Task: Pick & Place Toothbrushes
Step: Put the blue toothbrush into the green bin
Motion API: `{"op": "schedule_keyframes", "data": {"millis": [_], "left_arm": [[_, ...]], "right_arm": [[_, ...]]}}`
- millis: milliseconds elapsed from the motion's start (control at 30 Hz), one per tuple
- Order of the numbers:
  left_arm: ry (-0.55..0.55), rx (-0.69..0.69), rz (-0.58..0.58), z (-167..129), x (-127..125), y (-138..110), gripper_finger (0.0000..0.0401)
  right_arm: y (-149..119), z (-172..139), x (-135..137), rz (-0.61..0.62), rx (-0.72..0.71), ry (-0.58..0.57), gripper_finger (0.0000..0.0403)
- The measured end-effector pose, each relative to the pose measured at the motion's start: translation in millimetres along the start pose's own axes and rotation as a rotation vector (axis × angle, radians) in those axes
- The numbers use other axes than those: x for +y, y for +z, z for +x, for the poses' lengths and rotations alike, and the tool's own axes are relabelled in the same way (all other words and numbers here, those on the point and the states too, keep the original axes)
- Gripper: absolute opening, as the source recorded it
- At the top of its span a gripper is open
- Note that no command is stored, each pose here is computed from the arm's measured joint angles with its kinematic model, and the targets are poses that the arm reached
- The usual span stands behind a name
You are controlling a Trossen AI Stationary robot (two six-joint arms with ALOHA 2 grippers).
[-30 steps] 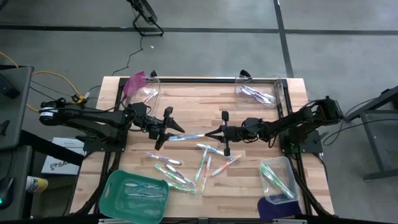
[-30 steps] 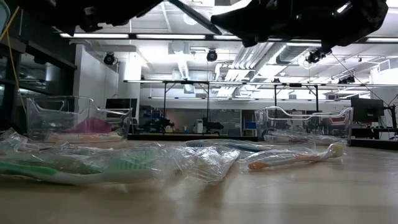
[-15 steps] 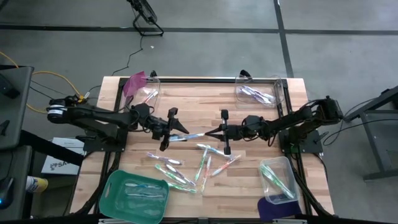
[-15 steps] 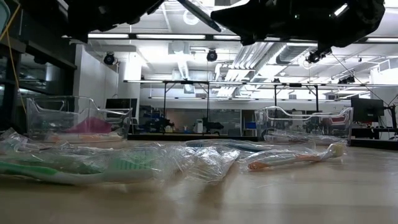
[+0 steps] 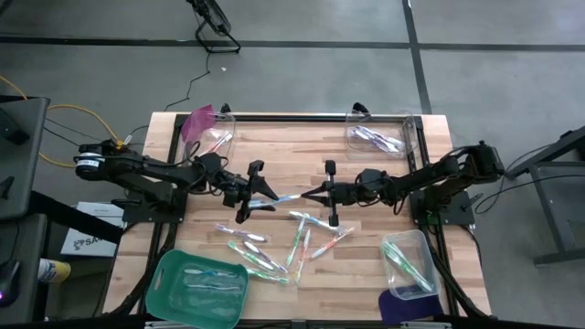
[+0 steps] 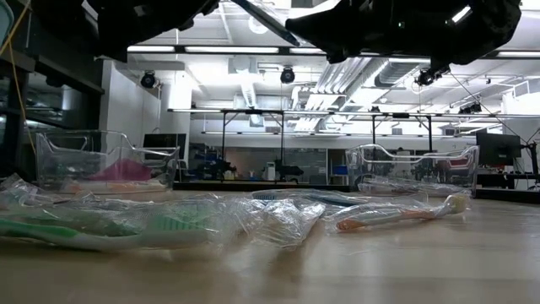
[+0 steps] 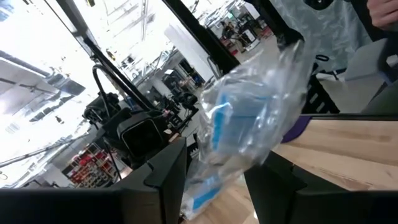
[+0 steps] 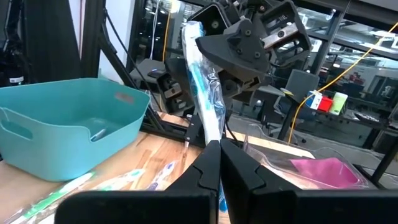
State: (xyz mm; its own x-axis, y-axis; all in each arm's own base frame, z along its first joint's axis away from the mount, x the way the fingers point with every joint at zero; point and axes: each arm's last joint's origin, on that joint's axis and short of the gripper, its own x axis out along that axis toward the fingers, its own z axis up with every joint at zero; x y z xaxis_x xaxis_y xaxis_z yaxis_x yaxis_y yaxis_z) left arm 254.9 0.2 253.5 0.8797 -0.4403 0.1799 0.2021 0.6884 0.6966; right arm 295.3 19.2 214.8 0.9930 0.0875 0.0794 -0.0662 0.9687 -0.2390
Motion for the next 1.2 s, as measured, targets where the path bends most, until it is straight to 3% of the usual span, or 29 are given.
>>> {"op": "schedule_keyframes", "data": {"millis": [133,367,667,867,967,1067,1200], "left_arm": [[0.001,0.001,0.001,-0.1,0.2,-0.2,0.0125],[0.010,0.004,0.042,-0.2,1.1,-0.1,0.0018],[-0.005,0.016,0.036,-0.2,-0.5,-1.8,0.0017],[0.017,0.092,0.024,-2.7,-0.3,-2.4,0.0014],[0.037,0.180,0.015,-9.0,1.3,1.9,0.0017],[0.056,0.243,-0.005,-20.0,4.6,14.9,0.0015],[0.072,0.334,-0.064,-37.1,1.2,37.7,0.0014]], "right_arm": [[0.0,0.0,0.1,0.000,0.000,0.000,0.0002],[-0.7,-0.1,0.4,0.000,0.007,0.005,0.0002],[-1.3,0.0,1.3,0.008,0.013,0.009,0.0016],[-0.4,-0.1,3.5,0.122,0.015,-0.002,0.0083],[-0.6,-0.2,4.7,0.208,0.031,-0.084,0.0126],[-3.3,-0.7,8.2,0.224,0.075,-0.140,0.0162],[-6.7,-1.3,16.8,0.206,0.129,-0.110,0.0192]]}}
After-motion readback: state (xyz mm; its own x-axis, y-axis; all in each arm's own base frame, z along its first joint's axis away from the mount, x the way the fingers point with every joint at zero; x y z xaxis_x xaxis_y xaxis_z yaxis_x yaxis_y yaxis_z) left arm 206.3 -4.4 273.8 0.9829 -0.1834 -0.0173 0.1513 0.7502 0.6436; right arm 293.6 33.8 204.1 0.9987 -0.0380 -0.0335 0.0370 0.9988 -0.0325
